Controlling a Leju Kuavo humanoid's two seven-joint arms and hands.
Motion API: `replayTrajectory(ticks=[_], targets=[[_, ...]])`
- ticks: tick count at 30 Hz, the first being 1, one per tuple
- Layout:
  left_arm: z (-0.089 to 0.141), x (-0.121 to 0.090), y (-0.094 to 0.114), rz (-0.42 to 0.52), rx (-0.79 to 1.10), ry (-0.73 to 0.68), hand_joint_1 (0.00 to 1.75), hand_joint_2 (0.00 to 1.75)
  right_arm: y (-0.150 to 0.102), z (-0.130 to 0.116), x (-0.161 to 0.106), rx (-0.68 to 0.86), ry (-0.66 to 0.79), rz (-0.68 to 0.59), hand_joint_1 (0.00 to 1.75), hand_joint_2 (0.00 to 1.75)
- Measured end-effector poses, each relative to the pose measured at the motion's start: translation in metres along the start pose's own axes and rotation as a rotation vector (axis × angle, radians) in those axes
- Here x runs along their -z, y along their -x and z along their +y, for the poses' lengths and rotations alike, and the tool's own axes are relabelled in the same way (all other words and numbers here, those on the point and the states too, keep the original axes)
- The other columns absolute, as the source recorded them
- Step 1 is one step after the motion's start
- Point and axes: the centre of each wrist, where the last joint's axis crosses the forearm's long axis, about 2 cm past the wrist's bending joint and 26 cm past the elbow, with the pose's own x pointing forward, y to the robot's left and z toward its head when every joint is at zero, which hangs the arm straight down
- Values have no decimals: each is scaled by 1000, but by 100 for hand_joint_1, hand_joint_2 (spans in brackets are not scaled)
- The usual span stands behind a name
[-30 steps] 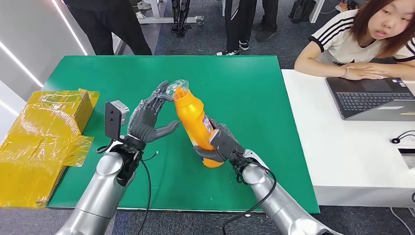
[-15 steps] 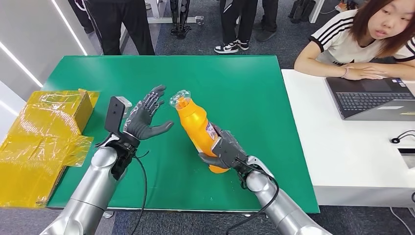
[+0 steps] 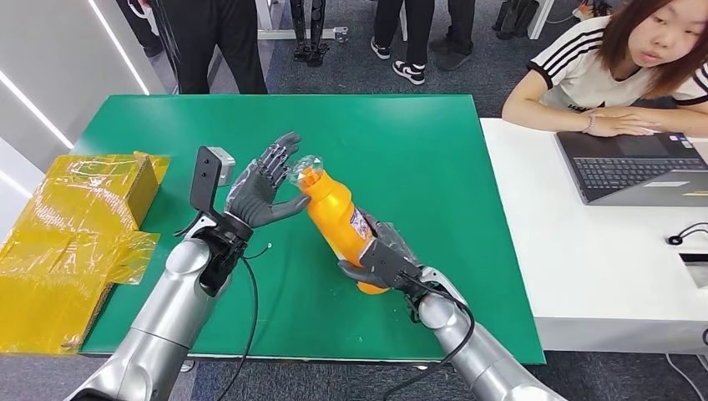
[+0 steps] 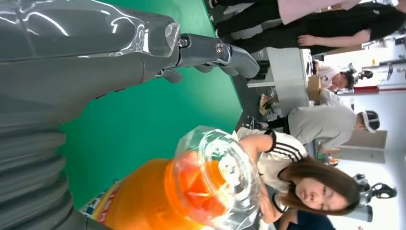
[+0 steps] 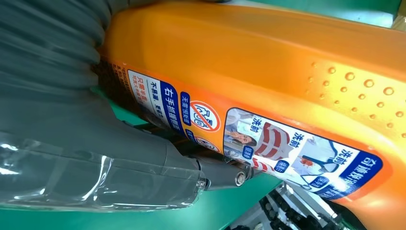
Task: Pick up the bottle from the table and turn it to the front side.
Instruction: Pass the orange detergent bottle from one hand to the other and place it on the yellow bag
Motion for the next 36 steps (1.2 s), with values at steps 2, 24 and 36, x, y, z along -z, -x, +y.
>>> replayTrajectory(ticks=[2, 24, 36], targets=[[-2, 1, 0, -3, -37, 20, 0, 175, 0, 0, 0, -2, -2, 0, 175, 175], [-40, 17, -7, 13, -103, 156, 0, 175, -26, -23, 38, -26, 8, -44, 175, 175], [-42, 27, -15, -12, -75, 141, 0, 175, -36, -17, 46, -6, -2, -58, 175, 175]])
